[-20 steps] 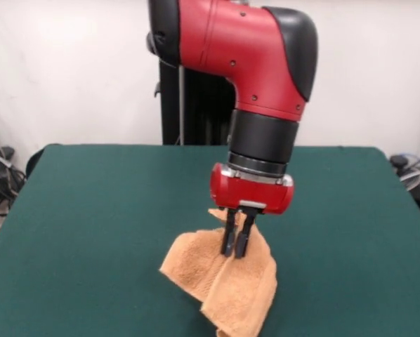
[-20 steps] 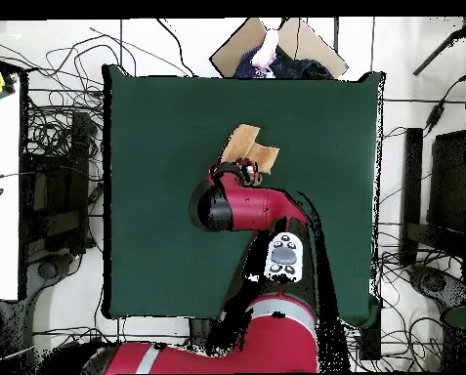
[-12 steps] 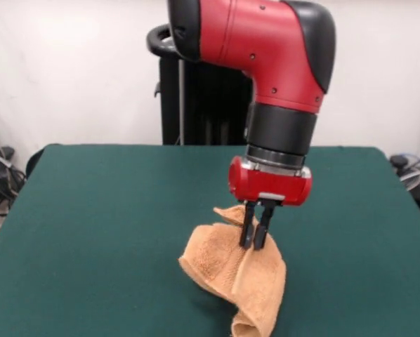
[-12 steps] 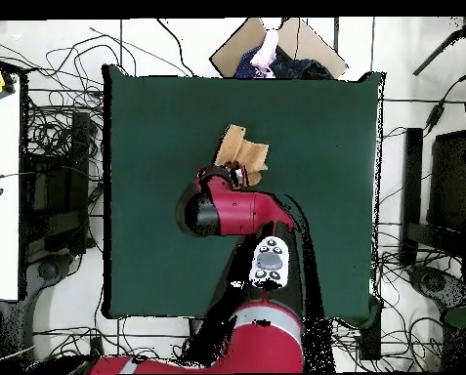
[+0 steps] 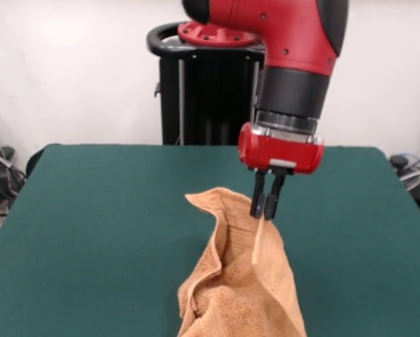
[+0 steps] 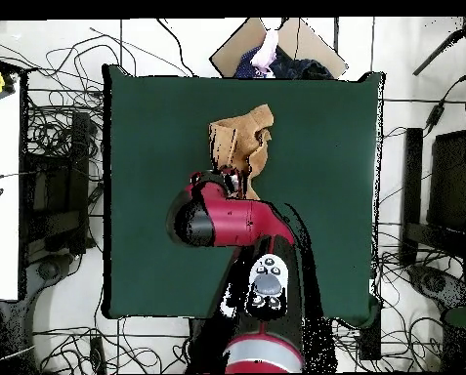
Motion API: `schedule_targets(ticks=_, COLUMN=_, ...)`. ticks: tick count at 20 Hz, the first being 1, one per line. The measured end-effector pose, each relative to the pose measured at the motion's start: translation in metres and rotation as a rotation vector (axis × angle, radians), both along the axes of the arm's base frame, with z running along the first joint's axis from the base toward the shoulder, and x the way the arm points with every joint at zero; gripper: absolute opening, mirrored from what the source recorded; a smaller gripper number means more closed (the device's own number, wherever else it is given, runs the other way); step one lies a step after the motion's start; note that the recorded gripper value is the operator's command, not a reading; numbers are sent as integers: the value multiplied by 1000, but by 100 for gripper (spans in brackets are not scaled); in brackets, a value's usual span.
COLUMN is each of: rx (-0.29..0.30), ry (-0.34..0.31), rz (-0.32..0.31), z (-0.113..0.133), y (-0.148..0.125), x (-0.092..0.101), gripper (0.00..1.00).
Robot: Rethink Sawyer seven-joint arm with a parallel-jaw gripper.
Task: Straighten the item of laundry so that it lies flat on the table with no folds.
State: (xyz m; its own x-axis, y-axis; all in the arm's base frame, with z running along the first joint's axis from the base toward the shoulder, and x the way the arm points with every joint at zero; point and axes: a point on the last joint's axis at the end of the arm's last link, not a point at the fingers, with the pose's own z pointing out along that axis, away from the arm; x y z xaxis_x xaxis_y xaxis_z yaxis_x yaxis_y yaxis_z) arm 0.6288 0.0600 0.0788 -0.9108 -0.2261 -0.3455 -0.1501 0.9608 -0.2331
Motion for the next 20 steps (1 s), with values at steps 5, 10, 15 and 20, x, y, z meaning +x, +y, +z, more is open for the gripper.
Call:
schedule_targets(ticks=5, rx=5, ry=21, rz=-7, z=17, y=2, x=-2, gripper=0)
schedule_targets(ticks=10, rx=13, ry=16, rz=-14, z=29, y=0, x=0, gripper=0)
schedule_targets(ticks=15, rx=27, ry=15, rz=1, z=31, y=-1, x=-1, gripper=0)
schedule_targets(ticks=20, rx=42, ry=27, rz=43, z=24, y=-1, x=-5, gripper=0)
